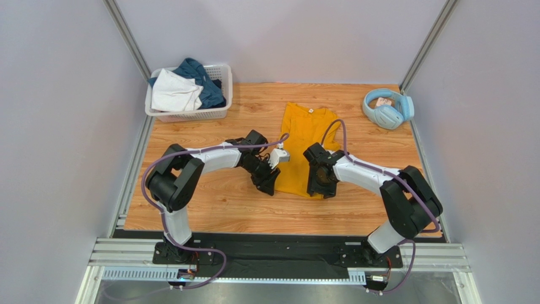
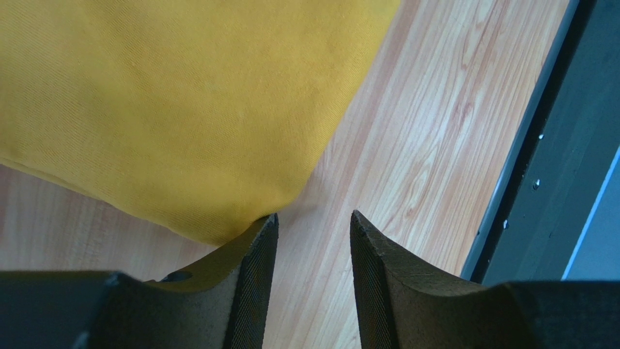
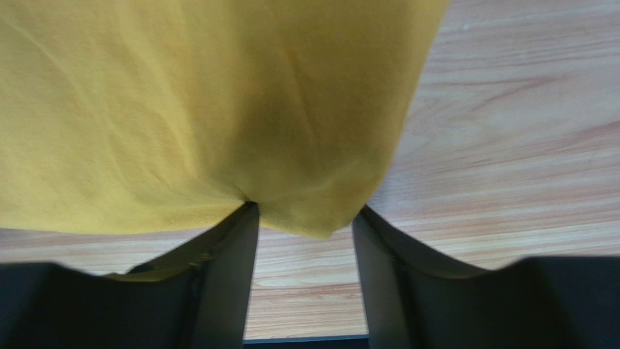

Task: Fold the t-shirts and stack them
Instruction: Fold the tshirt

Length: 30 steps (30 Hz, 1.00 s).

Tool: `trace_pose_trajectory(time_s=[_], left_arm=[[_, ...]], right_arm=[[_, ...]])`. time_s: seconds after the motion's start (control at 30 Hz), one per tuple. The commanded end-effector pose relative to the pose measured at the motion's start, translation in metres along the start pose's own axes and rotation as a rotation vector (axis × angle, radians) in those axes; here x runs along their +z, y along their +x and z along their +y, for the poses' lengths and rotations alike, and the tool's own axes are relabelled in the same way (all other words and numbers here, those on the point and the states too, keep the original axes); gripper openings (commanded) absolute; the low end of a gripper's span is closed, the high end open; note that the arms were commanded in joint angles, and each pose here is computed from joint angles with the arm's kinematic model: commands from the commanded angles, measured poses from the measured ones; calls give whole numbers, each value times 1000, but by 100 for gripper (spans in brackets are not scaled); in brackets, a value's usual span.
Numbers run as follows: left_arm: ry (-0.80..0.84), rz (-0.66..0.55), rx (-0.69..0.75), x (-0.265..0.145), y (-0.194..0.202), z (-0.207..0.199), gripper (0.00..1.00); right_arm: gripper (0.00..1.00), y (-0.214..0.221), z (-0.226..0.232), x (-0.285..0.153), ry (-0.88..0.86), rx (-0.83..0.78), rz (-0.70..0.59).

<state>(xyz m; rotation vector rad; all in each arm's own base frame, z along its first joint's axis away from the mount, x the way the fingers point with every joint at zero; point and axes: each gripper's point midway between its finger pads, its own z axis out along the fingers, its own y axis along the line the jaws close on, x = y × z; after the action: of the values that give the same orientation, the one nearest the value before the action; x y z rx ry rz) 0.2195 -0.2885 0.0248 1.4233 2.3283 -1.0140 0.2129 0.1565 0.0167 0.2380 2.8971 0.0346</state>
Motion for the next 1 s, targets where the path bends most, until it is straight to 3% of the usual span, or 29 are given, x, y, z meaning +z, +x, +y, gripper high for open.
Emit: trace_pose_trajectory(time_s=[0.0, 0.07, 0.13, 0.17, 0.27, 0.37, 0.47, 0.5, 0.7, 0.97], left_arm=[[-23, -26, 19, 3, -17, 9, 49], [-23, -23, 14, 6, -17, 11, 48], [-27, -19, 10, 8, -16, 14, 42], [-24, -20, 10, 9, -17, 14, 39], [-28, -10, 2, 11, -13, 17, 34], [-50, -1, 2, 10, -10, 19, 48], [-74, 0, 16, 5, -10, 20, 84], [-80, 4, 16, 1, -9, 19, 89], [-177, -83, 75, -32, -32, 15, 91], [-230, -66, 62, -32, -30, 24, 89]], right_arm=[[49, -9, 6, 9, -18, 19, -28], [45, -8, 6, 14, -20, 27, -23], [34, -3, 6, 19, -24, 28, -9], [24, -1, 6, 20, -25, 29, -2], [18, 3, 6, 20, -35, 32, 6], [18, 1, 7, 16, -49, 32, -4], [17, 1, 10, 14, -62, 30, 0], [17, 2, 10, 15, -62, 28, 4], [16, 5, 11, 17, -68, 22, 16], [15, 6, 10, 16, -75, 26, 14]])
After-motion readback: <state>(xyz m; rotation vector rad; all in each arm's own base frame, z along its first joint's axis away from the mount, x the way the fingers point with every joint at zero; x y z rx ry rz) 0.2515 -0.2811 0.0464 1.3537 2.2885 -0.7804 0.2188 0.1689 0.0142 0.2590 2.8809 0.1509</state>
